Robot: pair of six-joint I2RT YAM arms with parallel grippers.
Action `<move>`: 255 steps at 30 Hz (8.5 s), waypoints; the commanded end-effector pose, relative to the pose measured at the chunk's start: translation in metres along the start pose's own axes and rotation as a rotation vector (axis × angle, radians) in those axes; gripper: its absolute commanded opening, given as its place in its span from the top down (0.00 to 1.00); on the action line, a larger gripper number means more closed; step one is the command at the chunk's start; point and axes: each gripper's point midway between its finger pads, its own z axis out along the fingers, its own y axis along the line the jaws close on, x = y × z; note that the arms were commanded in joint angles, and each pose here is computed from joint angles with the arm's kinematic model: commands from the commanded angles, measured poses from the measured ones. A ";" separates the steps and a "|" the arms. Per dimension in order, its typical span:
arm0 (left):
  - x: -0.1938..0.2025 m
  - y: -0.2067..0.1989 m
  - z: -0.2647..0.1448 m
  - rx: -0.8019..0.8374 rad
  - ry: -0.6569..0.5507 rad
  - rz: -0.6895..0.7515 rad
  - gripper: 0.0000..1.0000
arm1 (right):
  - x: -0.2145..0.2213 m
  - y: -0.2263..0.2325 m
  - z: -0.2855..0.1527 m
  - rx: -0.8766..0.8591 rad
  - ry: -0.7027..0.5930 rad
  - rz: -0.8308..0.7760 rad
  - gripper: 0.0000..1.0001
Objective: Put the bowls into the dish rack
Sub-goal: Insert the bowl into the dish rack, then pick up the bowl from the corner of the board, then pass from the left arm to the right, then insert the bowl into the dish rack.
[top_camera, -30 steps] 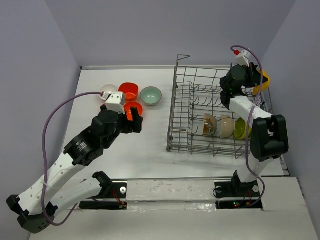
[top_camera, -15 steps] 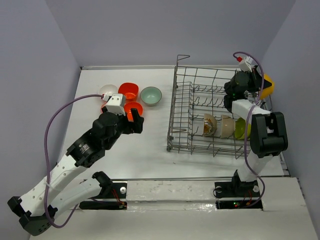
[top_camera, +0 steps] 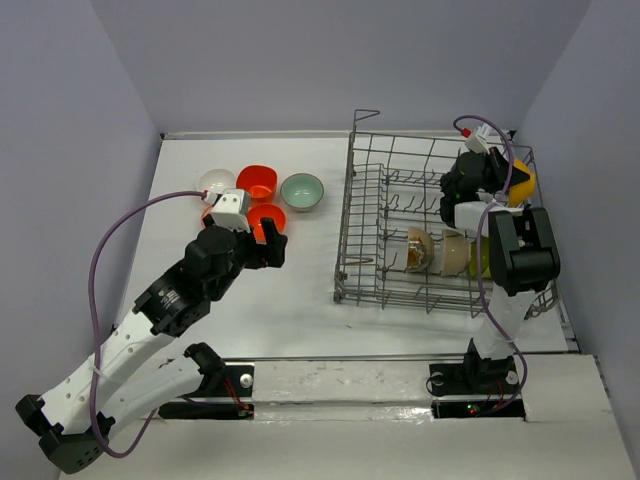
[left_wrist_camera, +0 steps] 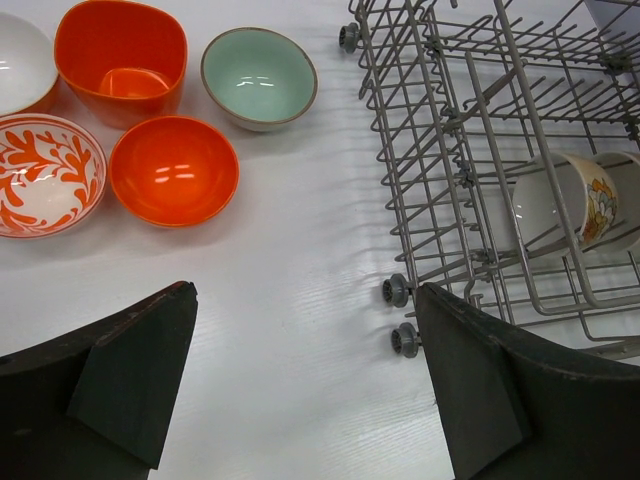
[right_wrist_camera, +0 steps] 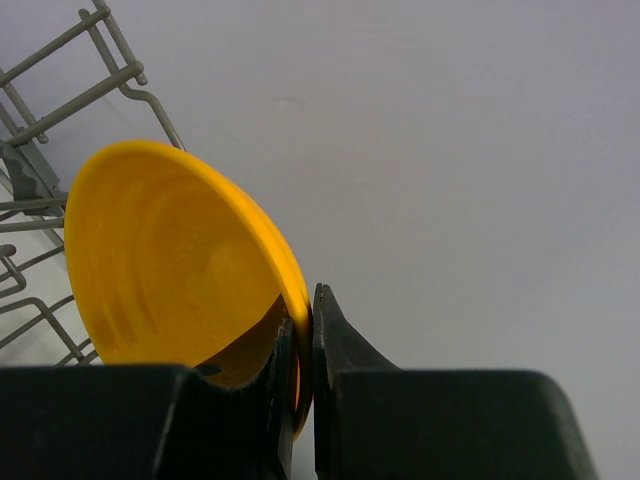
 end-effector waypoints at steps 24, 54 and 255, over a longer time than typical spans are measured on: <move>-0.005 0.002 0.001 -0.001 -0.034 0.001 0.01 | 0.001 -0.013 -0.005 -0.042 -0.029 0.172 0.99; 0.000 0.003 0.004 -0.001 -0.017 0.009 0.01 | 0.002 0.017 -0.006 -0.059 0.035 0.093 0.55; -0.076 -0.136 0.102 -0.150 0.058 -0.044 0.14 | -0.060 -0.158 -0.209 -1.030 -0.111 0.851 0.99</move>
